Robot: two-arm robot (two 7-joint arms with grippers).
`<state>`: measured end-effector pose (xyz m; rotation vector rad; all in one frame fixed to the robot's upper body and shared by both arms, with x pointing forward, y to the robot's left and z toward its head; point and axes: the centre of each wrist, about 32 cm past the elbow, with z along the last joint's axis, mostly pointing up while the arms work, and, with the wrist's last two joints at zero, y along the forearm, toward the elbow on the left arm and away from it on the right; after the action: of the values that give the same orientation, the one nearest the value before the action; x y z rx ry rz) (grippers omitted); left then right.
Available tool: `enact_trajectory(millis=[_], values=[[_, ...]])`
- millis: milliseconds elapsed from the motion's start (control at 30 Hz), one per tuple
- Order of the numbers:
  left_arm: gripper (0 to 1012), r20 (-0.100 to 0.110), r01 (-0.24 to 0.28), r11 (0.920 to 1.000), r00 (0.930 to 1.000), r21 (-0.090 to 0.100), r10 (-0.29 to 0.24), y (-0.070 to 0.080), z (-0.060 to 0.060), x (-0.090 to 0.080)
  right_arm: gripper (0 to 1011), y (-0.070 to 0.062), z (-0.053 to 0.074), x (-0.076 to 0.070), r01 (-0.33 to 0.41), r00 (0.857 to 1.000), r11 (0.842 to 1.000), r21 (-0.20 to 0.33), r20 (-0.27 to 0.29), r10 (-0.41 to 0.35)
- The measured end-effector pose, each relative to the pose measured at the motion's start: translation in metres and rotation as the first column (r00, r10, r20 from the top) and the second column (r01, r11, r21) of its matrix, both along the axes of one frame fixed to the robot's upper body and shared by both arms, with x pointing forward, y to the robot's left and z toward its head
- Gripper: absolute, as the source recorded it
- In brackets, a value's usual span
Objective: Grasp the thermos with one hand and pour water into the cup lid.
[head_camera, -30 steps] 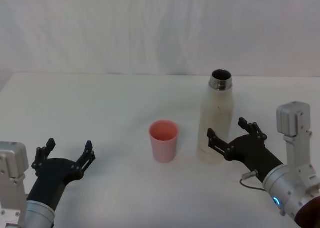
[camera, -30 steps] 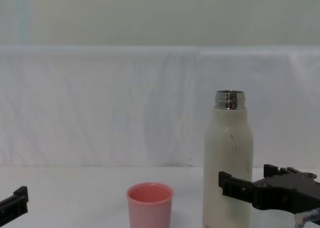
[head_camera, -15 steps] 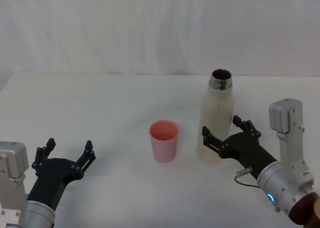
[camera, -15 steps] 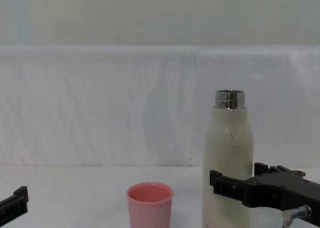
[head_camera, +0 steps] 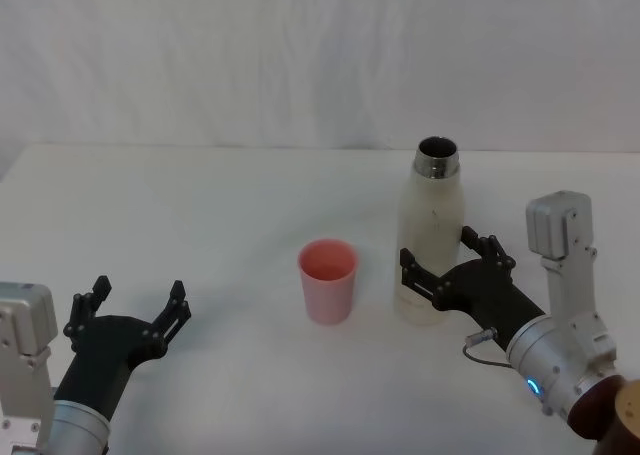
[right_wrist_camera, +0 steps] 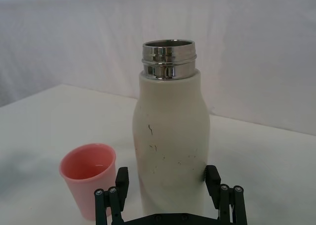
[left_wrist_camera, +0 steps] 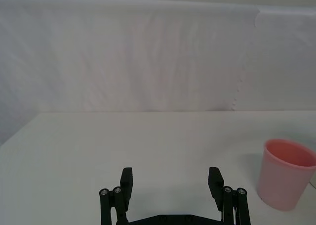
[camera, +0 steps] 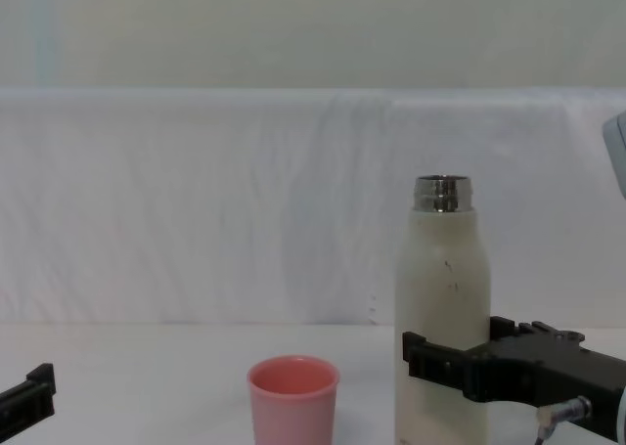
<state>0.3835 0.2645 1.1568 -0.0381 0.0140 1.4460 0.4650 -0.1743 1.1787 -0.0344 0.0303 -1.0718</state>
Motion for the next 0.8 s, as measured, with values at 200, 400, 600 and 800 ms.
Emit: enact_trajectory(millis=[200, 400, 600, 800], values=[[1001, 0.000, 0.000, 1.0000, 1.0000, 0.000, 0.000, 0.0000, 0.0000, 0.0000, 1001, 0.0016, 0.0003, 0.0011, 0.002, 1.000, 1.000, -0.004, 0.002, -0.002], [1001, 0.000, 0.000, 1.0000, 1.0000, 0.000, 0.000, 0.0000, 0.0000, 0.0000, 1001, 0.0031, 0.0011, 0.0019, 0.005, 1.000, 1.000, -0.011, 0.005, -0.005], [1001, 0.000, 0.000, 1.0000, 1.0000, 0.000, 0.000, 0.0000, 0.0000, 0.0000, 1001, 0.0038, 0.0009, 0.0021, 0.010, 1.000, 1.000, -0.015, 0.005, -0.010], [1001, 0.000, 0.000, 1.0000, 1.0000, 0.000, 0.000, 0.0000, 0.0000, 0.0000, 1001, 0.0046, 0.0001, 0.0038, 0.013, 1.000, 1.000, -0.020, 0.003, -0.013]])
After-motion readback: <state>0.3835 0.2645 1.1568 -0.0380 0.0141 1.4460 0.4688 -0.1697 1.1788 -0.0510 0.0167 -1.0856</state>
